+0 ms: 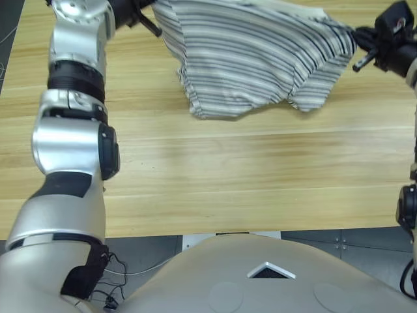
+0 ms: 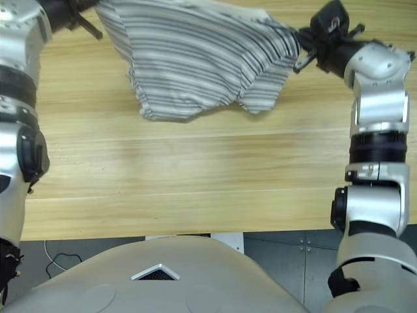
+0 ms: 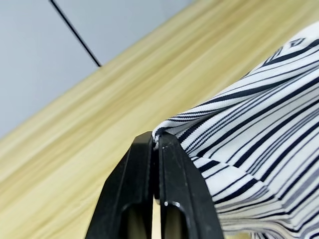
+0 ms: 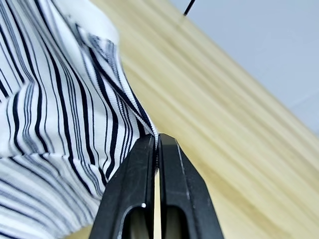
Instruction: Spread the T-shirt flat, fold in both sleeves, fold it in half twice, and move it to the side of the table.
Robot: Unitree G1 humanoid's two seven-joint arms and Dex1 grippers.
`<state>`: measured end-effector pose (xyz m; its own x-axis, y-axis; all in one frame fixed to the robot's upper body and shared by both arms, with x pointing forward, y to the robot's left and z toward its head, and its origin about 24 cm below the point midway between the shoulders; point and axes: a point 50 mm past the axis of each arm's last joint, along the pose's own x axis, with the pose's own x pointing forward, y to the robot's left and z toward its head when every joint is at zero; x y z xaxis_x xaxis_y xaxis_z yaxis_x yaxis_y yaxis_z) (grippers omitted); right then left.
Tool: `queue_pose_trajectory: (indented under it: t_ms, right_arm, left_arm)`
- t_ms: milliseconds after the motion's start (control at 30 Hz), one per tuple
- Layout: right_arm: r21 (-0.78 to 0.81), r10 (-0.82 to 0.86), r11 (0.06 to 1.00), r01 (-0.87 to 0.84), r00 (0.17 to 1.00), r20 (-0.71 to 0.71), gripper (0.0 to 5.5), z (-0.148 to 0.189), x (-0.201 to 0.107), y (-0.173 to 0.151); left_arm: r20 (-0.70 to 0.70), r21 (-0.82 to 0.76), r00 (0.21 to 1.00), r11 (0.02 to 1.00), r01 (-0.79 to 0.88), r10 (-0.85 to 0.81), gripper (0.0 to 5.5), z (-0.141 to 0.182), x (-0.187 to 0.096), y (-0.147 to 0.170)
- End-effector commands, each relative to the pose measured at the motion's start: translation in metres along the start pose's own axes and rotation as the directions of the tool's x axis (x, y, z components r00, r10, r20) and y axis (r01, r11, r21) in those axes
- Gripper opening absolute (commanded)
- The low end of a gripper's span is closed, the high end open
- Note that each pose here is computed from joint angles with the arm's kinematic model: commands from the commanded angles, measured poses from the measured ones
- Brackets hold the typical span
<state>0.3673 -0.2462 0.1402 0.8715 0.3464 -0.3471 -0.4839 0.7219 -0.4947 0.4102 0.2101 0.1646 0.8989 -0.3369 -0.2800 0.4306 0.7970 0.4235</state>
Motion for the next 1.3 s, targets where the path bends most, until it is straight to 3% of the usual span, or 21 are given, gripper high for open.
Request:
queue_pose_trajectory:
  t_ms: [33, 200, 400, 467, 567, 633, 733, 833, 933, 1133, 1200, 1300]
  right_arm:
    - [-0.052, -0.19, 0.98, 0.191, 0.982, 0.01, 0.1, 0.042, 0.026, -0.028]
    - [-0.005, -0.485, 0.871, 0.491, 0.862, 0.148, 0.1, 0.098, 0.016, -0.066]
    - [0.167, -0.736, 0.661, 0.732, 0.589, 0.334, 0.1, 0.141, -0.028, -0.111]
    - [0.175, -0.715, 0.682, 0.71, 0.596, 0.366, 0.1, 0.144, -0.033, -0.114]
    - [0.094, -0.511, 0.853, 0.514, 0.782, 0.357, 0.1, 0.124, -0.017, -0.097]
    - [-0.005, -0.255, 0.963, 0.269, 0.919, 0.303, 0.1, 0.093, -0.003, -0.073]
    - [-0.089, 0.116, 0.991, -0.099, 0.972, 0.204, 0.1, 0.039, -0.005, -0.04]
    - [-0.074, 0.436, 0.9, -0.43, 0.884, 0.169, 0.1, -0.001, -0.033, -0.006]
    - [-0.041, 0.634, 0.767, -0.641, 0.747, 0.201, 0.1, -0.008, -0.066, 0.027]
    - [0.036, 0.77, 0.609, -0.792, 0.602, 0.213, 0.1, -0.007, -0.106, 0.053]
    - [0.049, 0.835, 0.528, -0.848, 0.529, 0.155, 0.1, -0.015, -0.116, 0.072]
    - [0.075, 0.91, 0.414, -0.907, 0.412, -0.04, 0.1, -0.042, -0.126, 0.11]
  left_arm:
    - [0.025, 0.112, 0.971, 0.965, -0.238, 0.237, 0.12, 0.042, -0.005, 0.032]
    - [0.105, 0.163, 0.883, 0.868, -0.469, 0.458, 0.12, 0.079, -0.021, 0.061]
    - [0.3, 0.082, 0.769, 0.787, -0.611, 0.565, 0.12, 0.135, -0.044, 0.083]
    - [0.32, 0.09, 0.791, 0.815, -0.573, 0.521, 0.12, 0.143, -0.044, 0.081]
    - [0.285, 0.182, 0.897, 0.9, -0.397, 0.338, 0.12, 0.128, -0.027, 0.06]
    - [0.213, 0.25, 0.961, 0.941, -0.228, 0.176, 0.12, 0.1, -0.013, 0.04]
    - [0.103, 0.297, 0.986, 0.95, 0.095, -0.13, 0.12, 0.049, -0.004, 0.009]
    - [0.028, 0.24, 0.815, 0.796, 0.556, -0.578, 0.12, -0.006, -0.02, -0.029]
    - [-0.014, 0.202, 0.612, 0.597, 0.776, -0.791, 0.12, -0.033, -0.053, -0.055]
    - [-0.014, 0.106, 0.415, 0.412, 0.905, -0.91, 0.12, -0.04, -0.098, -0.085]
    - [-0.072, 0.081, 0.35, 0.344, 0.935, -0.934, 0.12, -0.051, -0.11, -0.1]
    - [-0.185, 0.052, 0.251, 0.246, 0.968, -0.95, 0.12, -0.071, -0.13, -0.121]
